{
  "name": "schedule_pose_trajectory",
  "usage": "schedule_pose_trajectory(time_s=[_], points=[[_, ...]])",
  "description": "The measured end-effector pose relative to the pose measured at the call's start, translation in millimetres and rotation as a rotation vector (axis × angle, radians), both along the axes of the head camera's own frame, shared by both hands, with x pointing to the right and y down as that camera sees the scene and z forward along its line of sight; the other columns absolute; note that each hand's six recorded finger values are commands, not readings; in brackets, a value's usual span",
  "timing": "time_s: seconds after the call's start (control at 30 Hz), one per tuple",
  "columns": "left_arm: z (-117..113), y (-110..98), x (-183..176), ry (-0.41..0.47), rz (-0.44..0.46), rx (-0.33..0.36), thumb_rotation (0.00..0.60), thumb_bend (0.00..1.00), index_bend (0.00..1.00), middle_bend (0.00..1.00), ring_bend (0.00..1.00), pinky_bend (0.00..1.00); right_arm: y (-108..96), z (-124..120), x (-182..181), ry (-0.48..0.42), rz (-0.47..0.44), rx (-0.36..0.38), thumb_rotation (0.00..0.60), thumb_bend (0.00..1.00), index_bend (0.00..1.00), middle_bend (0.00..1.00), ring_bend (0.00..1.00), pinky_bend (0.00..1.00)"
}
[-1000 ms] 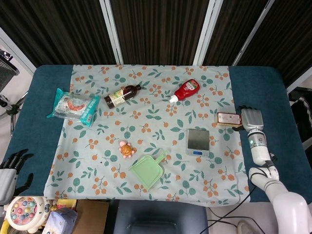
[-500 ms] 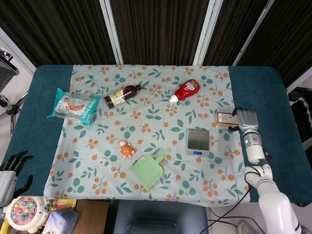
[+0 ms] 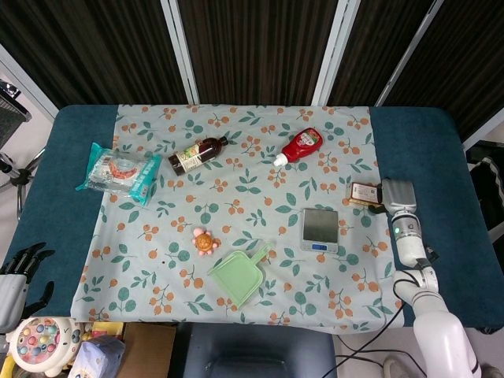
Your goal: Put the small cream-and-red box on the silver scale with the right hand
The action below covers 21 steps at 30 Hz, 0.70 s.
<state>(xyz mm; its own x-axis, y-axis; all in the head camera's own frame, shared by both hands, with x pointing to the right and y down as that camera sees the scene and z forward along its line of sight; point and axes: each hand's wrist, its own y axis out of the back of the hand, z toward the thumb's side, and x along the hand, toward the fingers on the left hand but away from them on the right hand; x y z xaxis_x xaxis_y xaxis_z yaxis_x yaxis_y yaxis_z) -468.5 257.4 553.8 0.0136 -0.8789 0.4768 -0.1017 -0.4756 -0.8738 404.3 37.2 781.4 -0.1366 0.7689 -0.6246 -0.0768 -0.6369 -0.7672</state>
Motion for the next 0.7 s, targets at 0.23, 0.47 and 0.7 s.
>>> schedule_pose_trajectory(time_s=[0.23,0.47,0.7], points=[[0,-2,0,0.002,0.000,0.001,0.600,0.43,0.24,0.13,0.15,0.34,0,-2,-1,-0.021,0.003,0.012,0.600,0.38,0.91,0.75,0.73,0.78],[0,-4,0,0.004,-0.002,0.002,0.600,0.43,0.24,0.13,0.15,0.34,0,-7,-8,-0.100,-0.015,0.046,0.600,0.64,0.93,0.79,0.77,0.81],[0,-3,0,0.004,0.000,0.003,0.600,0.43,0.24,0.13,0.15,0.34,4,-22,-26,-0.219,-0.082,0.130,0.600,0.67,0.93,0.80,0.78,0.82]])
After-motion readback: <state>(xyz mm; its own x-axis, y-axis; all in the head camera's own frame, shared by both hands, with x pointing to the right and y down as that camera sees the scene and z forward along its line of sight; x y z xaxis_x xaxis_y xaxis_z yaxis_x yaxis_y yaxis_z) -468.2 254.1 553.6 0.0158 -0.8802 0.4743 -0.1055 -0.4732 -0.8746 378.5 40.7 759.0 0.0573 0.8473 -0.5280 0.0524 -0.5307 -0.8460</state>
